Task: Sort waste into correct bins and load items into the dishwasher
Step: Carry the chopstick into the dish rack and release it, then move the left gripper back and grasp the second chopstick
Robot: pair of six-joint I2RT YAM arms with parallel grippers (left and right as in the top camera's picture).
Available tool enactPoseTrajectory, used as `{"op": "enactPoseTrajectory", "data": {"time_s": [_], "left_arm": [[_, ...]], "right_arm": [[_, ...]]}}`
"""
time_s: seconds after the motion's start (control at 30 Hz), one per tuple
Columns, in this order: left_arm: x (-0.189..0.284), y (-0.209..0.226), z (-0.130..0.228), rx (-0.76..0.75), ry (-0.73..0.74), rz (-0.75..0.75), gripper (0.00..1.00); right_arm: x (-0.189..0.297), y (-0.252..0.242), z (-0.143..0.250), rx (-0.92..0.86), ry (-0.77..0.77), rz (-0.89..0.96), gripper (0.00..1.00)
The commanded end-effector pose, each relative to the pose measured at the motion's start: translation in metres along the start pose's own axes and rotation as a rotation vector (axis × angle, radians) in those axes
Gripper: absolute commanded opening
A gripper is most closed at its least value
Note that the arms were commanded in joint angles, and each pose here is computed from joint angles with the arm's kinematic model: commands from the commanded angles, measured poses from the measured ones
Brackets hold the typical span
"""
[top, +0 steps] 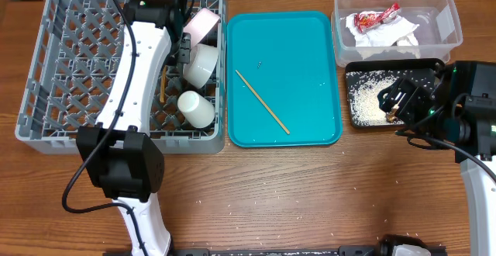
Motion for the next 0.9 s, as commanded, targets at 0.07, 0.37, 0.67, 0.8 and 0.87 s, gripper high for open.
{"op": "enactPoseTrajectory", "data": {"time_s": [0.07, 0.37, 0.67, 0.8, 0.87], "left_arm": [[-0.008, 0.011, 0.0, -0.017, 0.016, -0.028, 0.3], [-0.002, 0.01, 0.0, 0.057, 0.009, -0.023, 0.61], [0.1, -0.073, 0.025, 0.257, -0.016, 0.283, 0.6], [0.118, -0.126, 0.052, 0.361, -0.029, 0.293, 0.59], [0.116, -0.151, 0.064, 0.421, -0.06, 0.26, 0.63]], "right_arm": [[0.005, 0.001, -0.006, 0.006, -0.025, 0.003, 1.0], [0.005, 0.001, -0.006, 0.006, -0.025, 0.003, 1.0], [0.005, 0.001, -0.006, 0.006, -0.025, 0.004, 1.0], [0.005, 0.001, -0.006, 0.006, -0.025, 0.003, 1.0], [0.005, 0.001, -0.006, 0.006, -0.025, 0.003, 1.0]]}}
Point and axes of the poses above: each gripper's point midway between its finger pads, its own x axis back along the fingers, its own y axis along the line the jaws close on, z = x × y, the point moved 3 cm from there along x, back along the fingers, and after that the axes turned 12 degrees about x, right-handed, at the moved point
